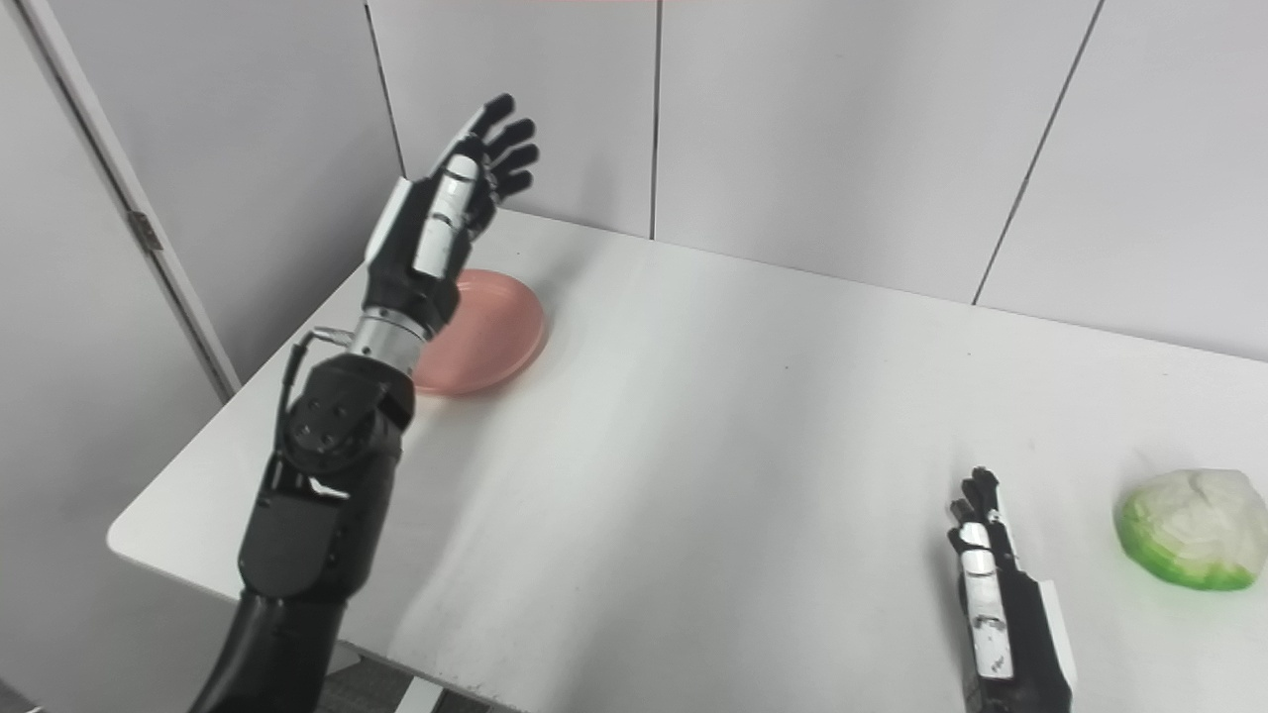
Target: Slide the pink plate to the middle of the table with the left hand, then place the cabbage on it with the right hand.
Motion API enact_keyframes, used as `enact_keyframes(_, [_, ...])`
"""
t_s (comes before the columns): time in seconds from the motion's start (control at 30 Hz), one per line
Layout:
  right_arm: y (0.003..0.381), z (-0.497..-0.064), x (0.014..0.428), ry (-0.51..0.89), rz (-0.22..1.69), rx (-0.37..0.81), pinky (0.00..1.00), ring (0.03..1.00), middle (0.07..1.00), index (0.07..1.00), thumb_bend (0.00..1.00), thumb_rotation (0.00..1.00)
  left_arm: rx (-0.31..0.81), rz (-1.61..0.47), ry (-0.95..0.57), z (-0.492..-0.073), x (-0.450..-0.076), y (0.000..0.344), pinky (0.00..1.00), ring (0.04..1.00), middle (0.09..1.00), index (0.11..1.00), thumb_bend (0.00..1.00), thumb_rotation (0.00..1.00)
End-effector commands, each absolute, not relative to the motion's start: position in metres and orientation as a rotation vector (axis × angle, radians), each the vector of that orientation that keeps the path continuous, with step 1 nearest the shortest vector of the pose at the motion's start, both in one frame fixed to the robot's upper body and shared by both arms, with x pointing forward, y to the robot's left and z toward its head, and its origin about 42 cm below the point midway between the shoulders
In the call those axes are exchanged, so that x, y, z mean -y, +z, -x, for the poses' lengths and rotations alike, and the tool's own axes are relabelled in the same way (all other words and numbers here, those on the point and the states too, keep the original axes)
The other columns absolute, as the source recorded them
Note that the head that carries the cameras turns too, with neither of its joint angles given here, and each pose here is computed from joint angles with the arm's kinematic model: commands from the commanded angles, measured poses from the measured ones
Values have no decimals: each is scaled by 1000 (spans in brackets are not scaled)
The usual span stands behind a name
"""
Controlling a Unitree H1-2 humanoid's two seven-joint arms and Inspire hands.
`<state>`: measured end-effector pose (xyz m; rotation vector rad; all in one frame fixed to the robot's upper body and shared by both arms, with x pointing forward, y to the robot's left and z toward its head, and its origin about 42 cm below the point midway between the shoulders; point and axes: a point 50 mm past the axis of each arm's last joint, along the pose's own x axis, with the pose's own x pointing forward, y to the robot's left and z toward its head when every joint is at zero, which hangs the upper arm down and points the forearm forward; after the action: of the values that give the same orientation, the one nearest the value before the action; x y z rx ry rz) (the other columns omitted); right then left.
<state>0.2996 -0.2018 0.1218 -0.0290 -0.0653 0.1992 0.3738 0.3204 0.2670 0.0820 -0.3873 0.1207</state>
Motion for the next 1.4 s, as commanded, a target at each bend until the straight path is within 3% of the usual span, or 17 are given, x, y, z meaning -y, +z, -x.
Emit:
enact_keyframes(0.0, [126, -299, 200, 209, 16, 67, 1000, 1000, 1000, 1000, 207, 1000, 487, -89, 148, -381, -331, 294, 890, 876, 893, 898, 480, 1000])
enact_keyframes(0.13, [126, -299, 200, 208, 15, 71, 1000, 1000, 1000, 1000, 203, 1000, 470, -92, 200, -389, -355, 297, 875, 868, 880, 882, 426, 1000])
enact_keyframes(0.57, [125, -297, 202, 201, 20, 71, 1000, 1000, 1000, 1000, 227, 1000, 443, -64, 307, -392, -410, 308, 869, 873, 878, 870, 390, 1000])
enact_keyframes(1.37, [128, -298, 205, 217, 10, 74, 1000, 1000, 1000, 1000, 208, 1000, 288, 19, 403, -400, -461, 264, 840, 859, 862, 846, 401, 1000])
